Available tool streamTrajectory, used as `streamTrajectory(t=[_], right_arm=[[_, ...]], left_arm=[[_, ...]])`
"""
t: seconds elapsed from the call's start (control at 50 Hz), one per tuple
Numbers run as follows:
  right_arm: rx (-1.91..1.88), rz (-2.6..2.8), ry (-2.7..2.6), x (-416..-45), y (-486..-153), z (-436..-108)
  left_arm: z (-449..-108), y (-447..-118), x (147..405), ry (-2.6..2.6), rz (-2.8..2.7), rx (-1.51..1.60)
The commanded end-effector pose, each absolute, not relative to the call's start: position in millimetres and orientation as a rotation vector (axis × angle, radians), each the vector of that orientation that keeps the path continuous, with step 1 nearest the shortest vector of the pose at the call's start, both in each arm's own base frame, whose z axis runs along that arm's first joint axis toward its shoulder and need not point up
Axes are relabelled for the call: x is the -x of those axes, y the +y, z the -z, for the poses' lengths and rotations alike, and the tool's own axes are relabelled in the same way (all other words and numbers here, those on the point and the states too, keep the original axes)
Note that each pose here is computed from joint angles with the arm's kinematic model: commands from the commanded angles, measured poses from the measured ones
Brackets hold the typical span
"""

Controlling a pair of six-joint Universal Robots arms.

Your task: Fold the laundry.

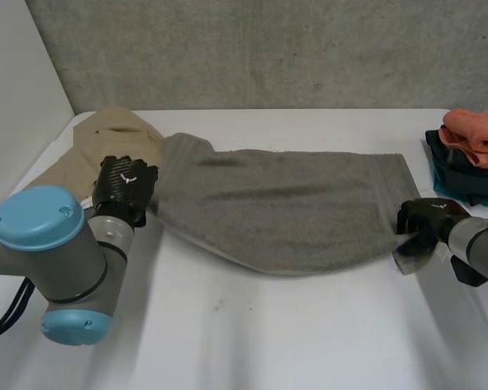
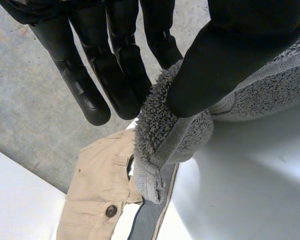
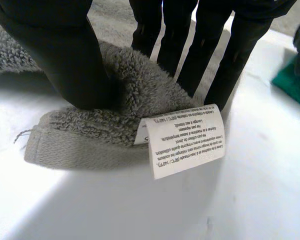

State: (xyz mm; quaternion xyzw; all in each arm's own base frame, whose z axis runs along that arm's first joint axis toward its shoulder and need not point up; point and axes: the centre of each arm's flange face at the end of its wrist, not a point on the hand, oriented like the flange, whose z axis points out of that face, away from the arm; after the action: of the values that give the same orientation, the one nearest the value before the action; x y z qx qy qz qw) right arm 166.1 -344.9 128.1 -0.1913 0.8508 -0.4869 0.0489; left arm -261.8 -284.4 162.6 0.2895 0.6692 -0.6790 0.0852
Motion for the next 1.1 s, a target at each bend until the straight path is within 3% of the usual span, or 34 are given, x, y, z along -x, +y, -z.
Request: streamTrajectory(t=[0.02, 0.12, 0.2, 0.3, 0.44, 0.58, 0.7, 0.98, 1.1], right_arm=[[0.563, 1.449, 2.62, -163.2, -334.1, -124.8], [0.593, 1.455, 2.611, -163.6, -332.7, -124.9], [0.752, 1.582, 2.569, -164.7, -327.7, -151.2], [1.243, 1.747, 2.53, -161.1, -301.5, -191.1], [1.836, 1.379, 2.518, -155.1, -251.4, -195.3], [1.943, 1.12, 2.512, -145.8, -240.3, -190.3], [1.921, 1.031, 2.528, -145.2, -257.9, -161.6], [1.752, 1.624, 2.517, -163.8, -341.1, -148.2], [1.778, 1.74, 2.481, -176.1, -364.0, -139.7]], left_arm=[[-160.8, -282.2, 260.9, 2.002, 2.015, -0.866], [-169.7, -278.8, 257.7, 1.993, 2.021, -0.855], [-182.4, -262.8, 249.7, 2.005, 1.99, -0.873], [-201.7, -232.2, 234.9, 2.046, 1.926, -0.907], [-200.2, -168.0, 206.1, 2.187, 1.592, -1.105], [-182.5, -130.7, 197.1, 2.261, 1.36, -1.309], [-166.8, -162.7, 214.5, 2.253, 1.376, -1.321], [-153.1, -291.6, 270.6, 2.033, 1.714, -1.075], [-133.2, -321.0, 279.9, 2.009, 1.71, -1.002]])
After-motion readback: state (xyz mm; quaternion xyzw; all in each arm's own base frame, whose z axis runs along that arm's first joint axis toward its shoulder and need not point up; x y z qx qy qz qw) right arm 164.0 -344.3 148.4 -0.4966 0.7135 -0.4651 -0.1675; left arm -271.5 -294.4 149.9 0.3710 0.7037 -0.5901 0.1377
